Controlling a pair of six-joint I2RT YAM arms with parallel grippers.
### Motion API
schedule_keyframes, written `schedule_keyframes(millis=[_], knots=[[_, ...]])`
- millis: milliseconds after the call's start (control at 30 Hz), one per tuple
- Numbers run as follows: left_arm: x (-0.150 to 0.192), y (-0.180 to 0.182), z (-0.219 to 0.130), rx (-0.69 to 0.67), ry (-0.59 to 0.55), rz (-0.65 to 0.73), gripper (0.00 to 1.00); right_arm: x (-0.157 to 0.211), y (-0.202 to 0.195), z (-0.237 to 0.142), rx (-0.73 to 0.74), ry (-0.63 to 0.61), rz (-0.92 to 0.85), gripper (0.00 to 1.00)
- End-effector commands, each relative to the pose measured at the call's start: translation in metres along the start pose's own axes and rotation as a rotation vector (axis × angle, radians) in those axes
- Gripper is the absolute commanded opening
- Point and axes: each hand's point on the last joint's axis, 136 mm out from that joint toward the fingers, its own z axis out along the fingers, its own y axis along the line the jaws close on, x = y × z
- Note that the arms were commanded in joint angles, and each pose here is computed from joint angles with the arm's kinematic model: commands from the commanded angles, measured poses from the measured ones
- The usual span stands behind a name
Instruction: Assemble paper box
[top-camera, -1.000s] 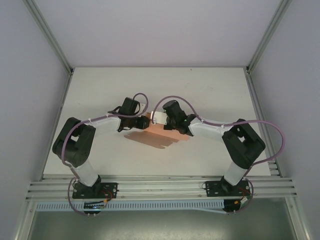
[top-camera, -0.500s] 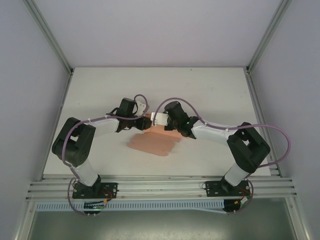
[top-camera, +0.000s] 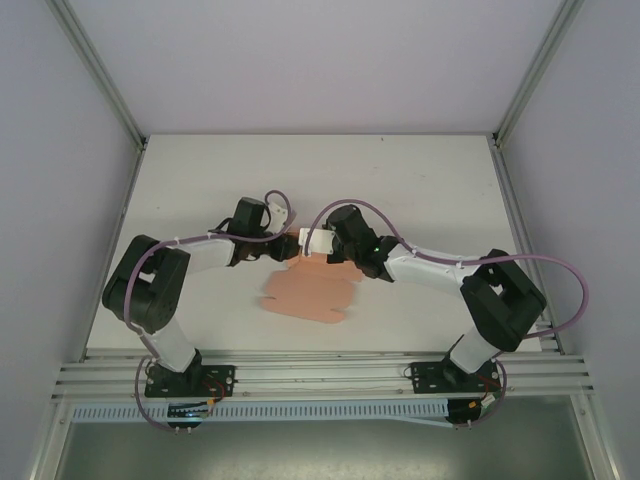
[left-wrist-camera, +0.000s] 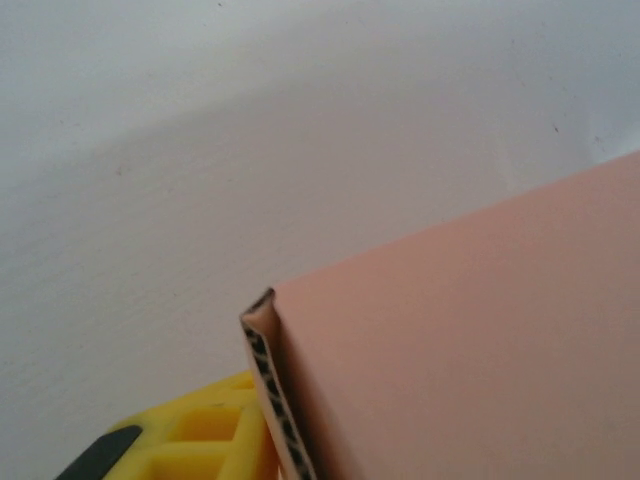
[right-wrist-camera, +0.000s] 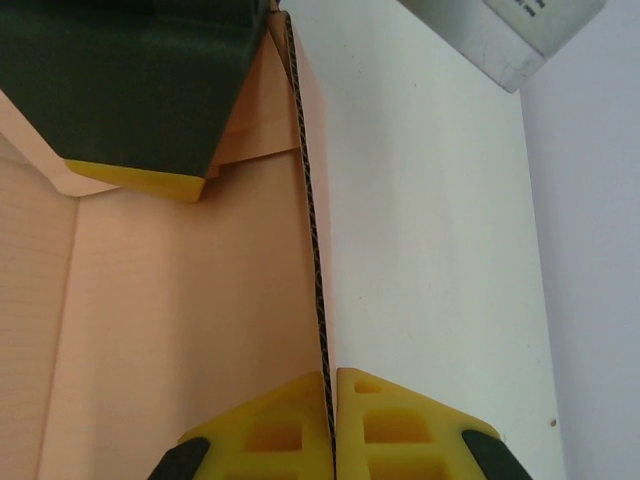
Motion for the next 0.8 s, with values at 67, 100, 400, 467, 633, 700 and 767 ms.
schedule_keyframes(millis=[67, 100, 400, 467, 633, 700, 767], knots=[[0.002, 0.01, -0.008, -0.055, 0.005, -0.04, 0.23, -0.008, -0.017, -0.007, 0.068, -0.012, -0.001, 0.0], [0.004, 0.014, -0.007, -0.076, 0.014, -0.047, 0.18, -0.008, -0.018, -0.007, 0.073, -0.009, -0.002, 0.0], [-0.001, 0.041, -0.009, -0.286, 0.024, -0.085, 0.0, -0.016, -0.029, -0.01, 0.135, -0.006, -0.003, 0.0], [-0.006, 0.043, -0.01, -0.353, 0.012, -0.069, 0.0, -0.016, -0.028, -0.009, 0.141, -0.005, 0.001, 0.0], [-0.018, 0.036, -0.006, -0.344, -0.016, -0.086, 0.18, -0.011, -0.029, -0.002, 0.165, 0.022, 0.022, 0.0], [-0.011, 0.027, -0.002, -0.278, -0.015, -0.088, 0.3, -0.005, -0.029, 0.002, 0.175, 0.047, 0.023, 0.0], [-0.01, 0.019, -0.005, -0.238, -0.036, -0.081, 0.34, 0.0, -0.029, 0.004, 0.178, 0.066, 0.021, 0.0]])
